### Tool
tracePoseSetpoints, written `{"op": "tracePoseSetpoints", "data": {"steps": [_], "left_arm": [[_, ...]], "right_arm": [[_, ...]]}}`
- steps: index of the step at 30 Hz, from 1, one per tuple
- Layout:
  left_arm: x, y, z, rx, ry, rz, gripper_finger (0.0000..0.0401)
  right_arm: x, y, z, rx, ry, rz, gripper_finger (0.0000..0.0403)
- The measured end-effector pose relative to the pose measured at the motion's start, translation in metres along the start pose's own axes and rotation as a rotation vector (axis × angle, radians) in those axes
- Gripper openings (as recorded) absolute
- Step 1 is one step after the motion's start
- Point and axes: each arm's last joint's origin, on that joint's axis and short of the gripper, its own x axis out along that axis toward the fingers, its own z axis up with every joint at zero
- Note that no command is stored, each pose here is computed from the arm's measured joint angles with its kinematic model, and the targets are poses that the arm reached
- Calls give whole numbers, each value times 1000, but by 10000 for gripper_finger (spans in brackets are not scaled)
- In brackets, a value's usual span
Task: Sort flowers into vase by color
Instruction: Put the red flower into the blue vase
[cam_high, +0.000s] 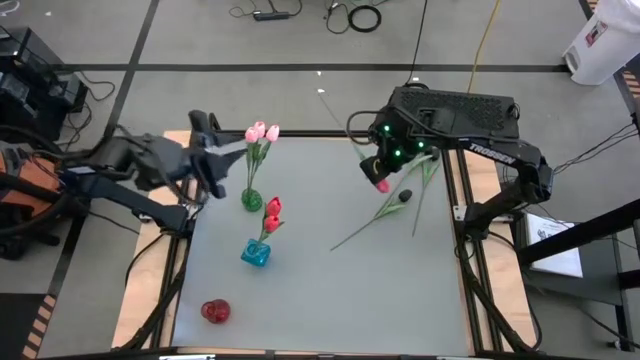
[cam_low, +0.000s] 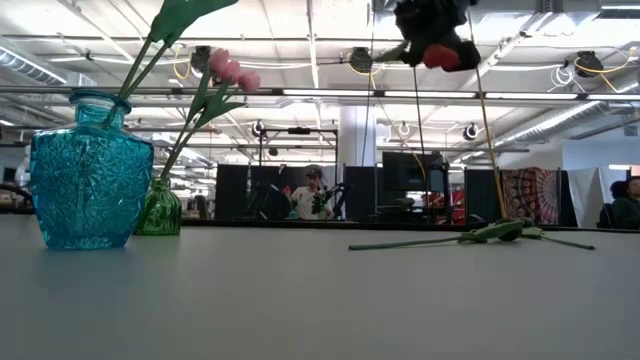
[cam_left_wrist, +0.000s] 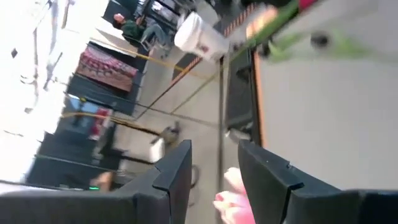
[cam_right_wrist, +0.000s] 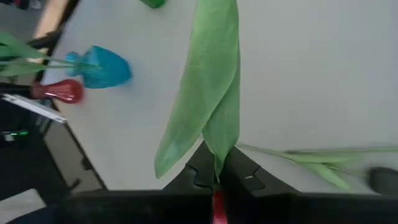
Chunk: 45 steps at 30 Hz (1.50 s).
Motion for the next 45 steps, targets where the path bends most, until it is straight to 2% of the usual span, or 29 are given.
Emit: {"op": "tracePoseSetpoints", "data": {"steps": [5, 11, 19, 28, 34, 45], "left_arm": [[25, -11, 11, 203, 97, 8, 138], [53, -15, 12, 336, 195, -6, 138], [75, -15, 22, 553, 197, 21, 138], [79, -6, 37, 545, 81, 119, 138], [79, -8, 41, 575, -36, 68, 138], [110, -24, 56, 677, -35, 64, 138]], "right_arm": [[4, 16, -5, 12, -6, 69, 0], [6, 34, -9, 10, -7, 184, 0], [5, 52, -6, 16, -25, 354, 0], [-3, 66, 3, 38, -51, 549, 0], [-9, 75, 9, 35, -71, 673, 0], [-9, 78, 7, 39, -62, 688, 0]]}}
